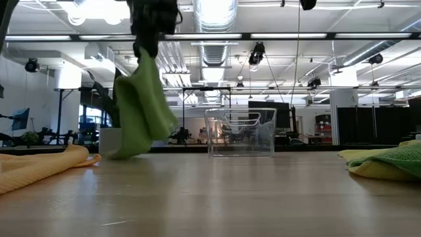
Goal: Fold microfiber towels
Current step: Move the top green towel to the center
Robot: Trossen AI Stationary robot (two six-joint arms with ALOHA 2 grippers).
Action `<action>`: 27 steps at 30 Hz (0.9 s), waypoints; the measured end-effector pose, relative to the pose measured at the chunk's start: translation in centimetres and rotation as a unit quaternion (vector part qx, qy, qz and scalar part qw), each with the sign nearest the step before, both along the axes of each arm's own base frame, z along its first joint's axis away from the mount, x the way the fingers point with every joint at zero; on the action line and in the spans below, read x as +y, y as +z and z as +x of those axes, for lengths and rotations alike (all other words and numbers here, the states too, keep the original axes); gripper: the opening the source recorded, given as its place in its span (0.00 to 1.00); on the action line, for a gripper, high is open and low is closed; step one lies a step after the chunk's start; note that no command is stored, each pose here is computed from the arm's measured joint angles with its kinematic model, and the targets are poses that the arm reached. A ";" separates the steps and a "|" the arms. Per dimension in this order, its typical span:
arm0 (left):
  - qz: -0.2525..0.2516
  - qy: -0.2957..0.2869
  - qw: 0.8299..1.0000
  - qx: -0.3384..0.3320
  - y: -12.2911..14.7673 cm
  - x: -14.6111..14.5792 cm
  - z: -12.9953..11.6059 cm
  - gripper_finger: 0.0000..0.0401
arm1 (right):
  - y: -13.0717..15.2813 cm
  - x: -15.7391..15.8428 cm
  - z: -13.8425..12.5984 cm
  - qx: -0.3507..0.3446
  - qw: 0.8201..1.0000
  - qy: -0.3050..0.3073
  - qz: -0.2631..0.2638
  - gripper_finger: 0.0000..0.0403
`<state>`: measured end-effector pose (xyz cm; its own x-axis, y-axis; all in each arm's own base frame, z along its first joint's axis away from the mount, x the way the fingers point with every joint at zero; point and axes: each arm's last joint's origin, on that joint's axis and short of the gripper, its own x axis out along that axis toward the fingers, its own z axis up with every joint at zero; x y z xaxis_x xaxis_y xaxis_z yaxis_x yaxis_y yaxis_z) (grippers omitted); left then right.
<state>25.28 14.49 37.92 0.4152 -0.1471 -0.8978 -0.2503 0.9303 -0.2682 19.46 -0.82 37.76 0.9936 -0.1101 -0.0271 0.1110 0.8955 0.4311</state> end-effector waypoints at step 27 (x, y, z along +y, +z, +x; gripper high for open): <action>-0.060 -0.145 0.950 -0.271 5.3 -14.9 3.5 0.00 | -0.1 0.0 0.0 0.006 1.000 0.001 -0.028 0.02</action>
<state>28.75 -0.42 43.26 0.7375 -0.4137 -0.5338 0.2167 0.8936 -0.3932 19.46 -0.83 37.70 0.9934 -0.1103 -0.0325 0.1144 0.9181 0.3794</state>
